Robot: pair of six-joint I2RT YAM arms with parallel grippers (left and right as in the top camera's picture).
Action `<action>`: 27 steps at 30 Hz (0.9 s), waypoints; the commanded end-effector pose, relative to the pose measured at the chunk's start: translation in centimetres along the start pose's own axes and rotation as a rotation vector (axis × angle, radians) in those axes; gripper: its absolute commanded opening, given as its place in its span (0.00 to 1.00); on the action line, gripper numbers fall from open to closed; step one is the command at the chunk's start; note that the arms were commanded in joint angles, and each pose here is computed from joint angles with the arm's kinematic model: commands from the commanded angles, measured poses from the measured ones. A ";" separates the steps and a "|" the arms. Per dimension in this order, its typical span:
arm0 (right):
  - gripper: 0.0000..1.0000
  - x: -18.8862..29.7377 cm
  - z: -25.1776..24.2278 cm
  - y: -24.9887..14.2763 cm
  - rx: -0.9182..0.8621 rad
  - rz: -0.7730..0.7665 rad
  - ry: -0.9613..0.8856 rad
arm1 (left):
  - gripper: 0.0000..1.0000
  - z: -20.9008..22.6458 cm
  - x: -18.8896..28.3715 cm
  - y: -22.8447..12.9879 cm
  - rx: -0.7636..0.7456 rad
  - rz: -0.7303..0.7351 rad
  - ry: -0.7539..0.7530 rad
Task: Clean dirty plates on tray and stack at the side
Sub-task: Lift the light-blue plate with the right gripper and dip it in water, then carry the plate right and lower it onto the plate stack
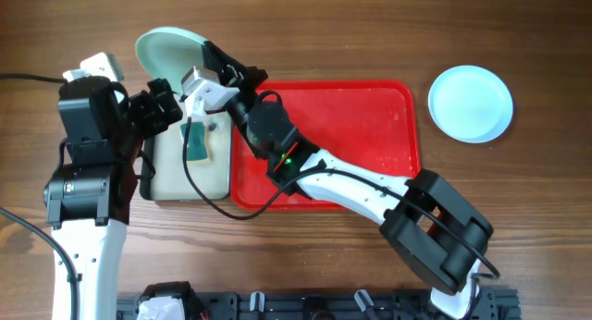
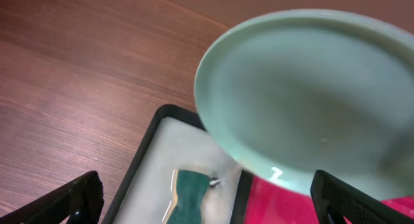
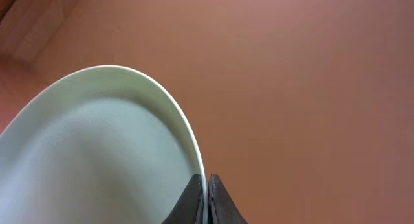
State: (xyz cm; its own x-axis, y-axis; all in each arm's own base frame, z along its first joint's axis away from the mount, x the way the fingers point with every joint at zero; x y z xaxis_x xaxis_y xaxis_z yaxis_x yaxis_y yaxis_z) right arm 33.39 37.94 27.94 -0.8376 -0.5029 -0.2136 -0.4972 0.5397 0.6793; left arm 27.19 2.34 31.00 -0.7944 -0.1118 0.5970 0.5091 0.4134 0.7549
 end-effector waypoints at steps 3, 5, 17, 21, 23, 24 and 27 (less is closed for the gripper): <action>0.04 -0.3 -0.9 0.4 -0.014 0.004 -0.049 | 1.00 0.1 0.3 0.5 0.013 -0.020 0.008; 0.04 -0.4 -1.4 -0.4 -0.163 0.045 -0.081 | 1.00 0.1 0.3 0.5 0.013 -0.020 0.008; 0.04 1.7 -5.6 -11.0 -1.050 0.601 0.238 | 1.00 0.1 0.3 0.5 0.013 -0.020 0.008; 0.04 5.4 -13.1 -17.0 -1.055 0.842 0.070 | 1.00 0.1 0.3 0.5 0.013 -0.020 0.008; 0.04 7.9 -16.9 -20.8 -1.073 0.961 -0.045 | 1.00 0.1 0.3 0.5 0.013 -0.020 0.008; 0.04 9.6 -19.1 -23.2 -1.090 1.028 -0.123 | 1.00 0.1 0.3 0.5 0.013 -0.020 0.008; 0.04 14.5 -24.1 -28.6 -1.134 1.163 -0.318 | 1.00 0.1 0.3 0.5 0.013 -0.020 0.008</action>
State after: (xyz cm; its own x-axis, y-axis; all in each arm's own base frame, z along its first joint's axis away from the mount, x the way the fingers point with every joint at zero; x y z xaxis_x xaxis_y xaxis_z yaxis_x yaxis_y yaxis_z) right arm 41.38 5.07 22.13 -0.7136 -0.0768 0.6964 0.6966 -0.1836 0.6936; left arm 27.19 2.34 30.99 -0.7942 -0.1118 0.5973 0.5094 0.4134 0.7547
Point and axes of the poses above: each gripper's point midway between its finger pads, its own x axis back along the fingers, its own z axis along the line the jaws close on, y = z × x, the point moved 8 cm from there along x, back along the fingers, and after that the axes turned 3 degrees about x, right-handed, at the moved point
